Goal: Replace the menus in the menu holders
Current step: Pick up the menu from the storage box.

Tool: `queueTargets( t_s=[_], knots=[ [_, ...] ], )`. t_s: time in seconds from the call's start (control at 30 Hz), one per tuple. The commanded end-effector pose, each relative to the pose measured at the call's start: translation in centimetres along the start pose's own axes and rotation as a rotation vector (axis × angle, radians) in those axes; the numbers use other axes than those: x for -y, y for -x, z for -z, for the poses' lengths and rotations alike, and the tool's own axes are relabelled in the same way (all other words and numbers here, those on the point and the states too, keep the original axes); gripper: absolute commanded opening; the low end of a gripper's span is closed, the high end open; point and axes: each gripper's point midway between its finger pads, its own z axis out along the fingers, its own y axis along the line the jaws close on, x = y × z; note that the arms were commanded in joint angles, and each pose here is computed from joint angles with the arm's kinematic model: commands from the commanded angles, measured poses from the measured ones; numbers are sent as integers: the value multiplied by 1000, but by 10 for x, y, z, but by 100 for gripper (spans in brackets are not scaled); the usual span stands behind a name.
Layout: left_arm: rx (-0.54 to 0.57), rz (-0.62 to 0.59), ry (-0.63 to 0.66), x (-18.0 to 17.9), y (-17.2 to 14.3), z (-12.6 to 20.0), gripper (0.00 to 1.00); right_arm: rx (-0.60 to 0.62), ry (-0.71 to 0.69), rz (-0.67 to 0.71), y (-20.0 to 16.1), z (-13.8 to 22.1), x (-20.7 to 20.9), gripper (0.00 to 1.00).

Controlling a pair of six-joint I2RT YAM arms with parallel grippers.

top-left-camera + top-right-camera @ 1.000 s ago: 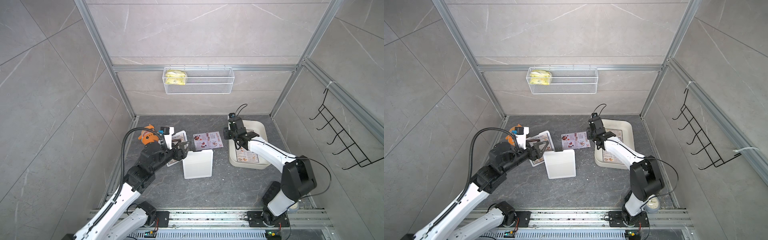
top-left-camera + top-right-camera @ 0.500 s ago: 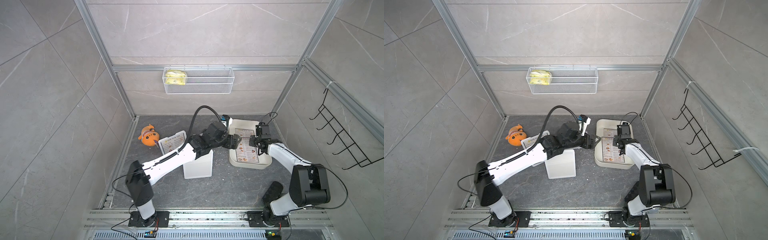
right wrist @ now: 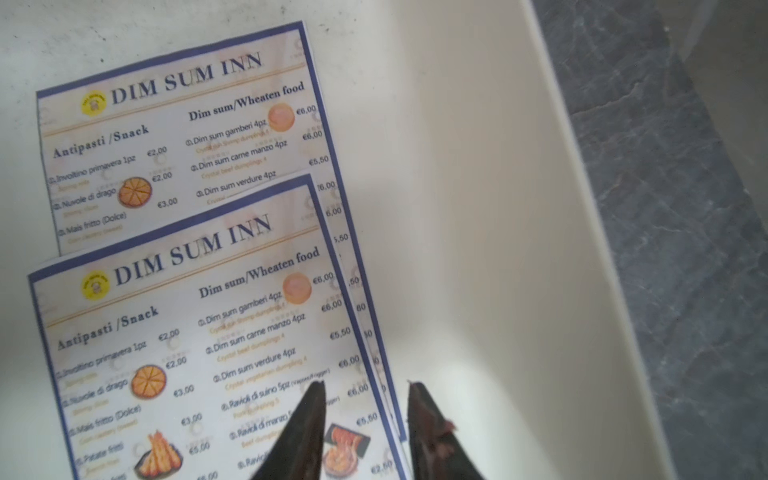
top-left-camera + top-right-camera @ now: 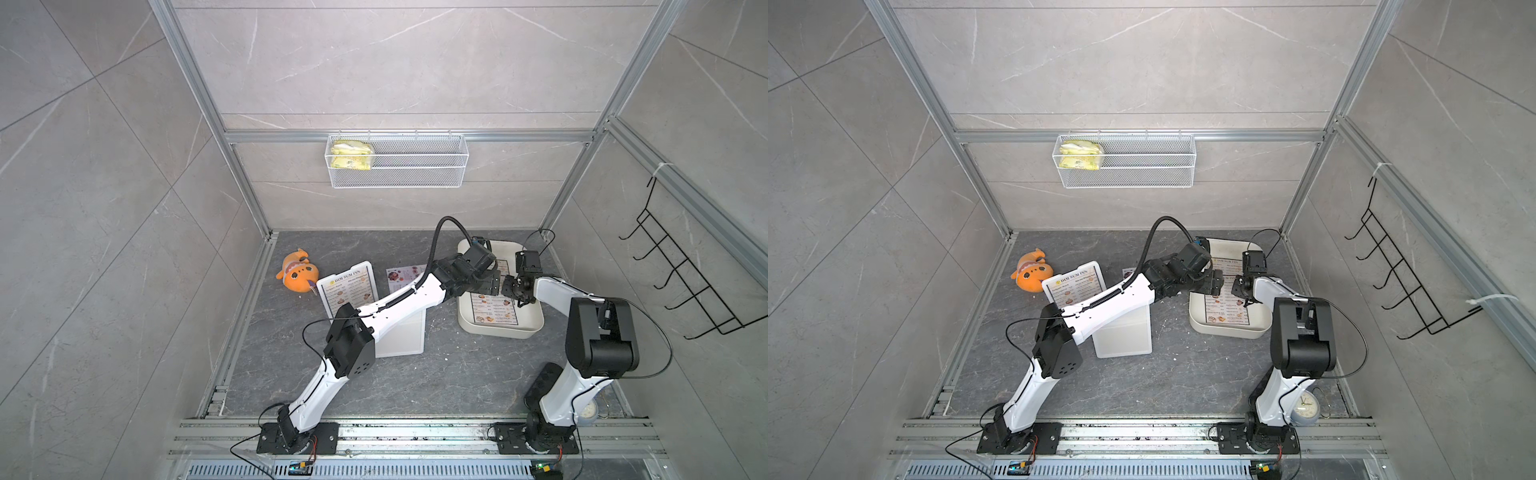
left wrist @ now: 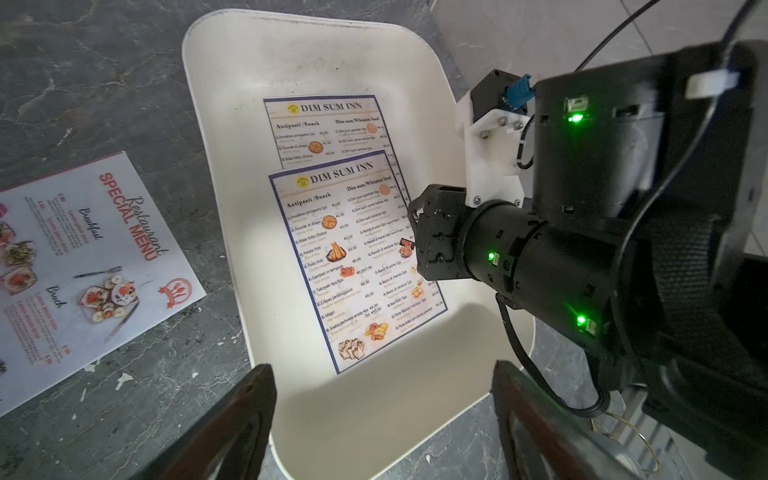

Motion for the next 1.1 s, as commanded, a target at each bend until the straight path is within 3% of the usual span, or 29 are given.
queueTargets(
  t_s=[0.0, 0.17, 0.3, 0.33, 0.67, 1.07],
  knots=[
    [15, -15, 61, -10, 8, 3, 85, -38, 9, -8, 2, -8, -5, 43],
    [-1, 13, 78, -22, 6, -5, 85, -69, 33, -13, 5, -11, -10, 47],
    [-1, 39, 75, -24, 11, -1, 85, -180, 69, -33, -2, -16, -20, 49],
    [-28, 38, 88, -29, 1, -16, 85, -198, 58, -43, -4, -17, -19, 50],
    [-73, 78, 47, -28, -13, -36, 86, -265, 34, -154, -21, -29, -5, 56],
    [-88, 64, 81, -36, -21, -45, 86, -361, 142, -172, -41, -36, -28, 58]
  ],
)
